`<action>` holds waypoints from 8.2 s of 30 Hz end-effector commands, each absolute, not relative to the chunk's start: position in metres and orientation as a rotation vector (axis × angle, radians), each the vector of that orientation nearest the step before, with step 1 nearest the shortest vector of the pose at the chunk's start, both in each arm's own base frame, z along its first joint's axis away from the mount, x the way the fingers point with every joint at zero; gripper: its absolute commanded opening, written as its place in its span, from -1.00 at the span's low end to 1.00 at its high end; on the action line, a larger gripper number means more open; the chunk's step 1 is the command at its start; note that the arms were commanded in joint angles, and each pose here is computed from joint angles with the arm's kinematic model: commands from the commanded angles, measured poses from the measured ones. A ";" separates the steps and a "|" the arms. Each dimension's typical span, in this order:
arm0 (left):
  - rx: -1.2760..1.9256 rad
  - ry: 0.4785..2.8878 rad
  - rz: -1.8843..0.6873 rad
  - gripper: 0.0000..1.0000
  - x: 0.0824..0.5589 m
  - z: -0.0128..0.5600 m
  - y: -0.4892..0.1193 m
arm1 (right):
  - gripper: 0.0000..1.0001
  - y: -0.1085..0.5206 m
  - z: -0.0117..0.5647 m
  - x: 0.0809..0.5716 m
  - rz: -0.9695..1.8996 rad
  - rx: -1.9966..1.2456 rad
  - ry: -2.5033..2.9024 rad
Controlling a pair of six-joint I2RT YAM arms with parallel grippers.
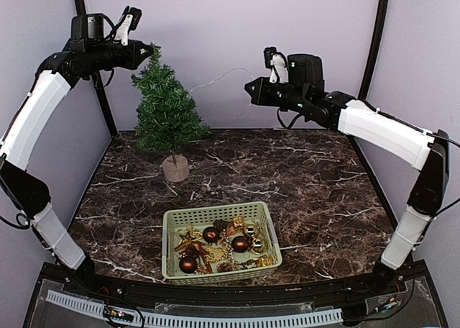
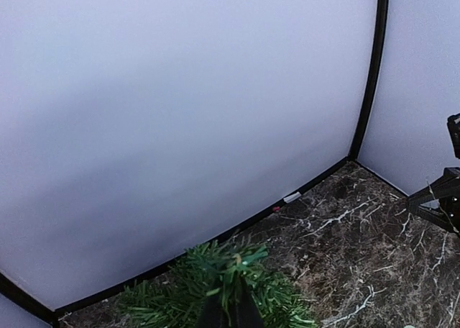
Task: Decorate the small christmas tree
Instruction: Wrap the side of the string light in the gap of the branches.
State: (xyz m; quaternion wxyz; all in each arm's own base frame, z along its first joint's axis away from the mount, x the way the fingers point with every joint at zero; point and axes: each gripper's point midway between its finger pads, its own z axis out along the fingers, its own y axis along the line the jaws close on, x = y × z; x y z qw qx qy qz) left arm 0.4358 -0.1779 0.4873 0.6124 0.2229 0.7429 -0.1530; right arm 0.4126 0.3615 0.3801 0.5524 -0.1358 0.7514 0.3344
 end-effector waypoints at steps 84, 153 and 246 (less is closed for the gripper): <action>0.800 1.604 -1.428 0.50 0.381 0.509 -0.326 | -1.00 0.427 0.438 0.446 0.578 -0.796 1.425; 0.434 1.478 -1.001 -1.00 0.415 0.487 -0.204 | 0.92 0.437 0.486 0.271 0.877 -0.753 1.258; -0.447 1.876 -1.093 0.61 0.370 0.182 -0.089 | 0.96 0.356 0.400 0.283 0.850 -0.545 1.500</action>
